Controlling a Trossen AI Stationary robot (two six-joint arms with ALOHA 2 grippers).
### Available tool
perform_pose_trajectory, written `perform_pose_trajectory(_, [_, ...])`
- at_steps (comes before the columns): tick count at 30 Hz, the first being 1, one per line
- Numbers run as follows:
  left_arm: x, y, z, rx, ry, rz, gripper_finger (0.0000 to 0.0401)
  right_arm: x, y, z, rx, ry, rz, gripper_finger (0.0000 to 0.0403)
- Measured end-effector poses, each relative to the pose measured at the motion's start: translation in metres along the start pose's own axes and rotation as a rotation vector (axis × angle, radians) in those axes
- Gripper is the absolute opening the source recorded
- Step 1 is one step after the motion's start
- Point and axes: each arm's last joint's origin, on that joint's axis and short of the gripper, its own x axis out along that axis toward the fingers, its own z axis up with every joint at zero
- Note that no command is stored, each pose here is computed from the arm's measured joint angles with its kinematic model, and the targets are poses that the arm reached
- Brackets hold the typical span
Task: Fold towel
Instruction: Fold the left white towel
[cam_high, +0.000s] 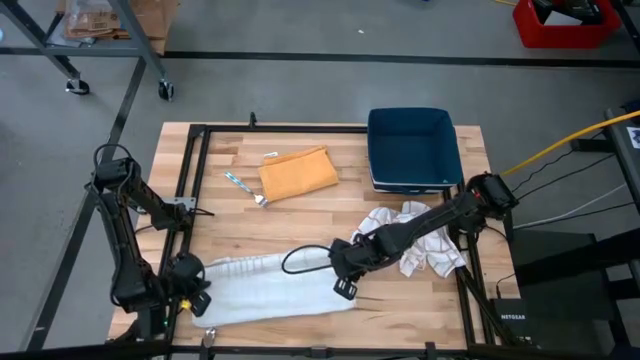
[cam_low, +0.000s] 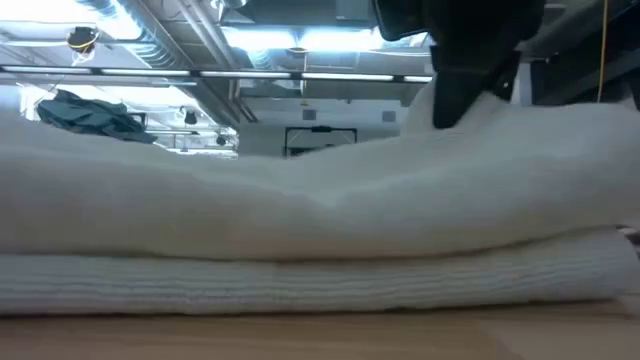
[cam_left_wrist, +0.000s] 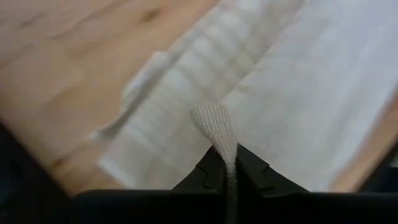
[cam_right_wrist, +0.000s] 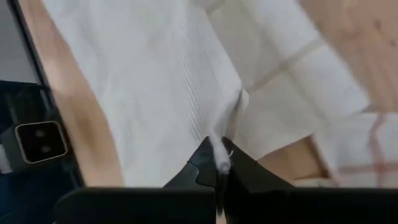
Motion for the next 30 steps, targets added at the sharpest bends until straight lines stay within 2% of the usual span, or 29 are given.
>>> perform_pose_trajectory(4, [0.009, 0.010, -0.003, 0.020, 0.016, 0.049, 0.0000, 0.000, -0.005, 0.006, -0.037, -0.013, -0.014, 0.0005])
perform_pose_trajectory(10, [0.023, 0.020, -0.005, 0.027, 0.011, 0.061, 0.0000, 0.000, -0.010, 0.010, -0.068, -0.056, -0.067, 0.0005])
perform_pose_trajectory(17, [0.028, 0.023, -0.007, 0.067, 0.023, 0.053, 0.0000, 0.000, -0.010, 0.010, -0.070, -0.057, -0.068, 0.0020])
perform_pose_trajectory(22, [0.033, 0.024, -0.007, 0.060, 0.067, 0.088, 0.0017, 0.000, -0.010, 0.010, -0.071, -0.057, -0.068, 0.0053])
perform_pose_trajectory(30, [0.039, 0.030, -0.006, 0.048, 0.078, 0.131, 0.0097, 0.000, -0.010, 0.010, -0.071, -0.056, -0.069, 0.0141])
